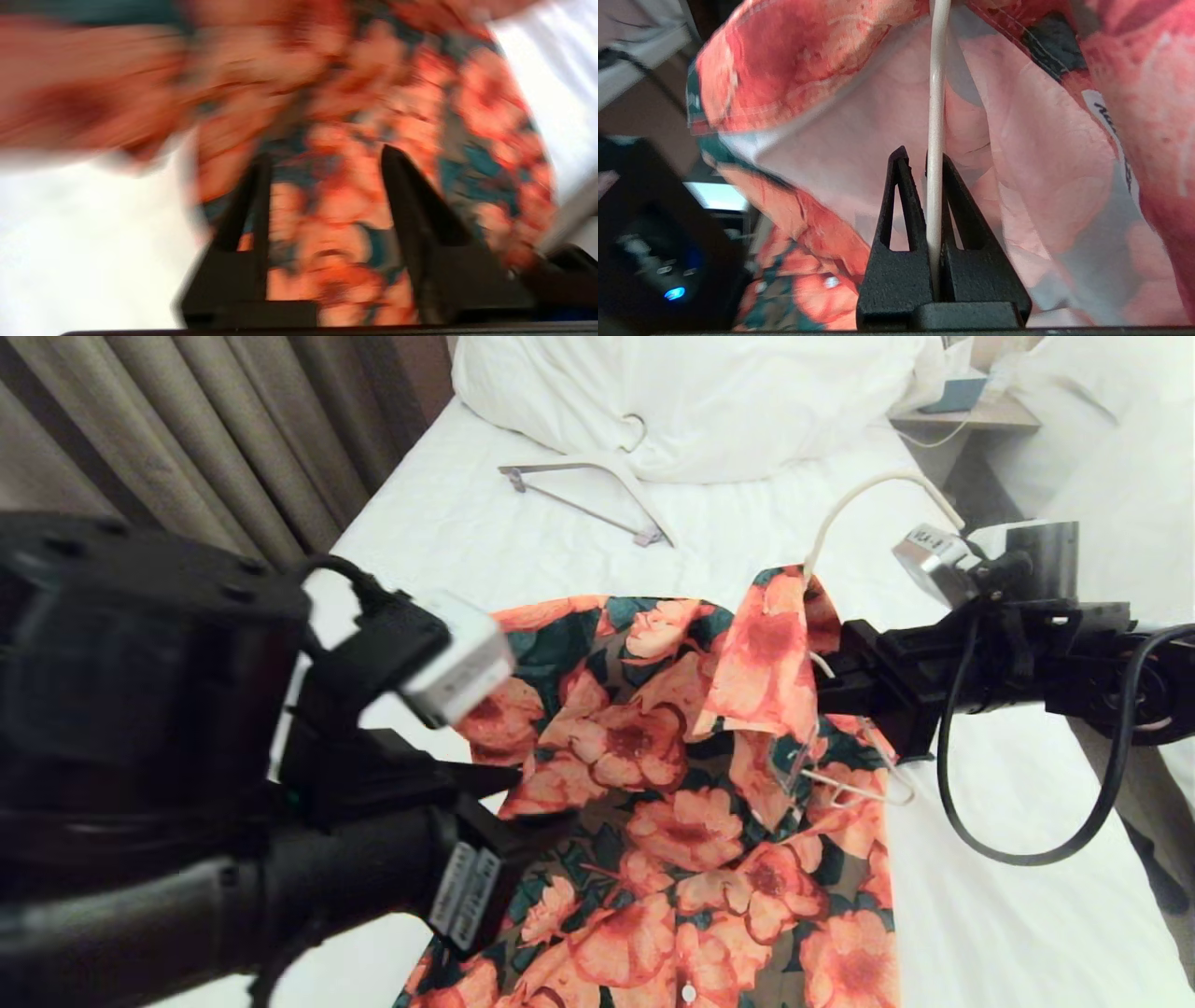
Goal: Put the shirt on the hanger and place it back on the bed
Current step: Hook one side of the shirt onto the hanger, then hook the other side of the shirt onto the hanger
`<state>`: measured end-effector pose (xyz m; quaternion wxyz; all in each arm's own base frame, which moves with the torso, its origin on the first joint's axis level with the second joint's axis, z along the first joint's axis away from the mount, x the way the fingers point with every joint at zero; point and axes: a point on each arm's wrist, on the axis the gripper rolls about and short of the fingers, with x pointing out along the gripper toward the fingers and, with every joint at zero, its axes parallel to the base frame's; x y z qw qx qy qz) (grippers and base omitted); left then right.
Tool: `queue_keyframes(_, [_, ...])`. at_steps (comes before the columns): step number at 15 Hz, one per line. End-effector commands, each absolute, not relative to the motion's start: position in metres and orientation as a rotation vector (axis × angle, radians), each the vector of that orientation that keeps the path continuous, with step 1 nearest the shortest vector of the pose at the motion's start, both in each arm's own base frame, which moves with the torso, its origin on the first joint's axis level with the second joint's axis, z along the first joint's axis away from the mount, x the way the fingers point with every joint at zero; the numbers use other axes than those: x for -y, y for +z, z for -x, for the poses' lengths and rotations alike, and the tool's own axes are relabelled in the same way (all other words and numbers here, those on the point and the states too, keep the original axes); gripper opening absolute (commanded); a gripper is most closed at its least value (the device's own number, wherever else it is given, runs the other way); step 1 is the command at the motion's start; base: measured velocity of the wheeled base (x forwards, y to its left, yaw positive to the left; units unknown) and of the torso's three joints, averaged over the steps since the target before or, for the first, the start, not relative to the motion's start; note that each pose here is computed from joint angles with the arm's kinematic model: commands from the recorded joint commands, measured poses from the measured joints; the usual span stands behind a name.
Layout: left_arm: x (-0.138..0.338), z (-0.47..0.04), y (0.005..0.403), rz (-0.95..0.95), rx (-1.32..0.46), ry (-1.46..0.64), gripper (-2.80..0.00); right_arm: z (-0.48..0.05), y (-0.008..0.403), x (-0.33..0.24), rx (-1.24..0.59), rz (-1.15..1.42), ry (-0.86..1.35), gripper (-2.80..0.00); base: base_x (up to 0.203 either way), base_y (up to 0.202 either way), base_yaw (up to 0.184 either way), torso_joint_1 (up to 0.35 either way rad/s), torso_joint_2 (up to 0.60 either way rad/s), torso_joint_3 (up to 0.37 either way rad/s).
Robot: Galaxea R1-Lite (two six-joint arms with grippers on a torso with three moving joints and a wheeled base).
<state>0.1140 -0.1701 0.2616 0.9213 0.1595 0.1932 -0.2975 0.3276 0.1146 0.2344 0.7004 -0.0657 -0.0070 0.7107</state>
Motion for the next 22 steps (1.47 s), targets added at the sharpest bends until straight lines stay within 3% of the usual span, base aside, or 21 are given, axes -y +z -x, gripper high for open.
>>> queue_keyframes(1, [0.119,-0.096,0.291,-0.225,-0.273,-0.544,-2.8,-0.331,0.23,-0.122,0.011,0.143,1.603,-2.8,0.0,0.0,0.0,0.0,0.0,0.0])
queue_keyframes(5, [0.085,-0.079,0.311,-0.179,-0.164,-0.5,-2.8,-0.315,0.231,-0.152,0.011,0.145,1.689,-2.8,0.0,0.0,0.0,0.0,0.0,0.0])
queue_keyframes(10, [0.09,-0.085,0.311,-0.209,-0.157,-0.487,-2.8,-0.296,0.217,-0.193,-0.043,0.166,1.724,-2.8,0.0,0.0,0.0,0.0,0.0,0.0])
queue_keyframes(11, [0.091,-0.087,0.31,-0.22,-0.149,-0.488,0.0,-0.294,0.216,-0.197,-0.046,0.167,1.734,-2.8,0.0,0.0,0.0,0.0,0.0,0.0])
queue_keyframes(22, [0.131,-0.116,0.283,-0.452,-0.155,-0.625,0.0,-0.28,0.202,-0.197,-0.057,0.189,1.762,-2.8,0.0,0.0,0.0,0.0,0.0,0.0])
